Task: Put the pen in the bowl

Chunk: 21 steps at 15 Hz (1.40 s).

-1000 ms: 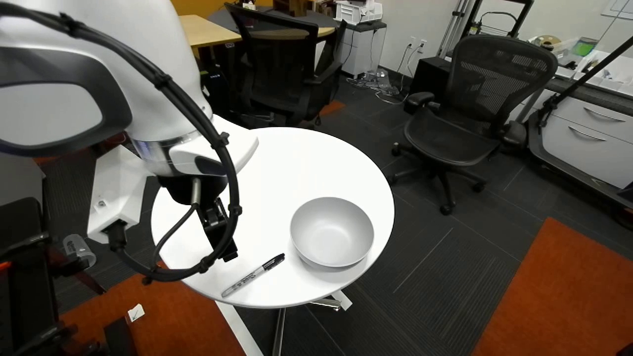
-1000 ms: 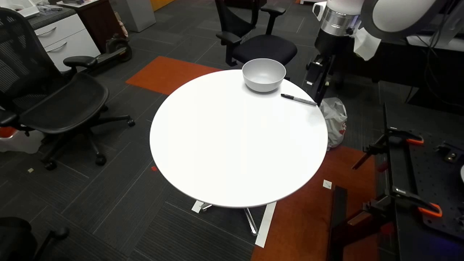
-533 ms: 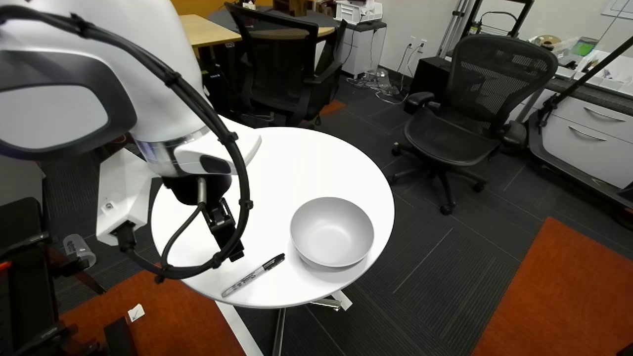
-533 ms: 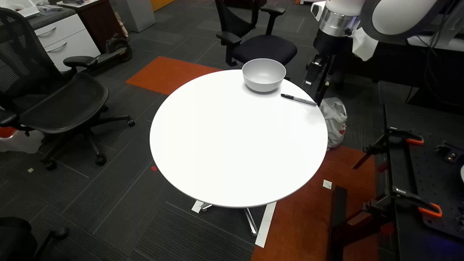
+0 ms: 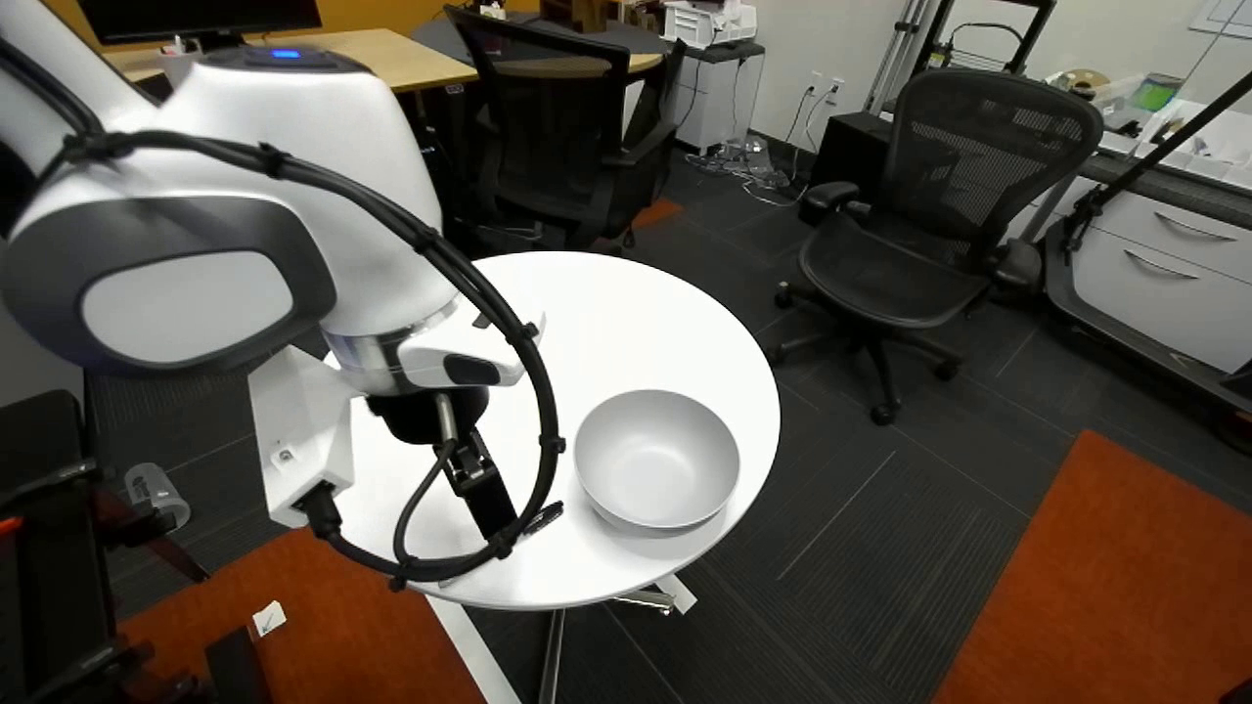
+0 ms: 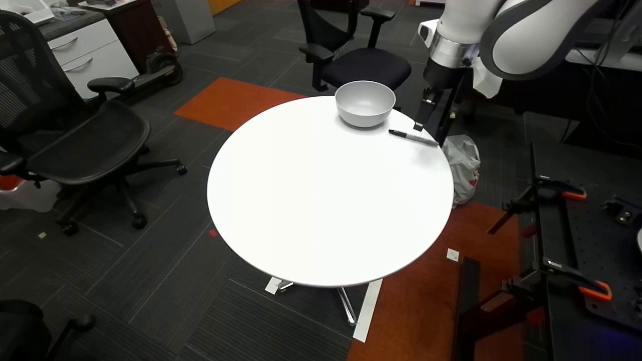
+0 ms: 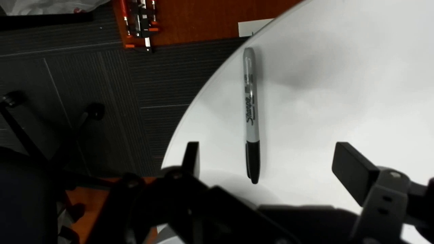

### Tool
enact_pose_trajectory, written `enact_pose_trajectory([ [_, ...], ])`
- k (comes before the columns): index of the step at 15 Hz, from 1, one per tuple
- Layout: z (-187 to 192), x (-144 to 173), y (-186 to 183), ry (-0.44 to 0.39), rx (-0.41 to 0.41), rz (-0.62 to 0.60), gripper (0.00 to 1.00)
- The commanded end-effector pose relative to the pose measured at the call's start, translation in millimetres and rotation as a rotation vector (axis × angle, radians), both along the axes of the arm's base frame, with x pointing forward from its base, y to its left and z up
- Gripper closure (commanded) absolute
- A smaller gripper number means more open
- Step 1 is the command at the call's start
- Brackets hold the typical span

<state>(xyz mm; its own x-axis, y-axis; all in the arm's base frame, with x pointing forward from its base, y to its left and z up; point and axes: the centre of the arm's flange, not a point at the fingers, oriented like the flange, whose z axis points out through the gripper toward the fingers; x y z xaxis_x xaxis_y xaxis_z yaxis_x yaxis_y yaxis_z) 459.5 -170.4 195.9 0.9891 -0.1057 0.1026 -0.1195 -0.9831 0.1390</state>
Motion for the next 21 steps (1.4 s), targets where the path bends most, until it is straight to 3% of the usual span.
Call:
enact_pose_trajectory([
  [1,-23.9,16.3,-22.6,0.01,-0.038,0.03,0.0],
  [14,-69.2,43.0,-48.0,0.058,0.002,0.137,0.0],
  [15,-72.2,43.4,-47.6,0.061,0.008,0.145,0.25],
  [16,-74.5,42.5,-45.8,0.063,0.013,0.147,0.26],
  [21,-75.5,42.9,-40.3,0.061,0.024,0.154,0.66],
])
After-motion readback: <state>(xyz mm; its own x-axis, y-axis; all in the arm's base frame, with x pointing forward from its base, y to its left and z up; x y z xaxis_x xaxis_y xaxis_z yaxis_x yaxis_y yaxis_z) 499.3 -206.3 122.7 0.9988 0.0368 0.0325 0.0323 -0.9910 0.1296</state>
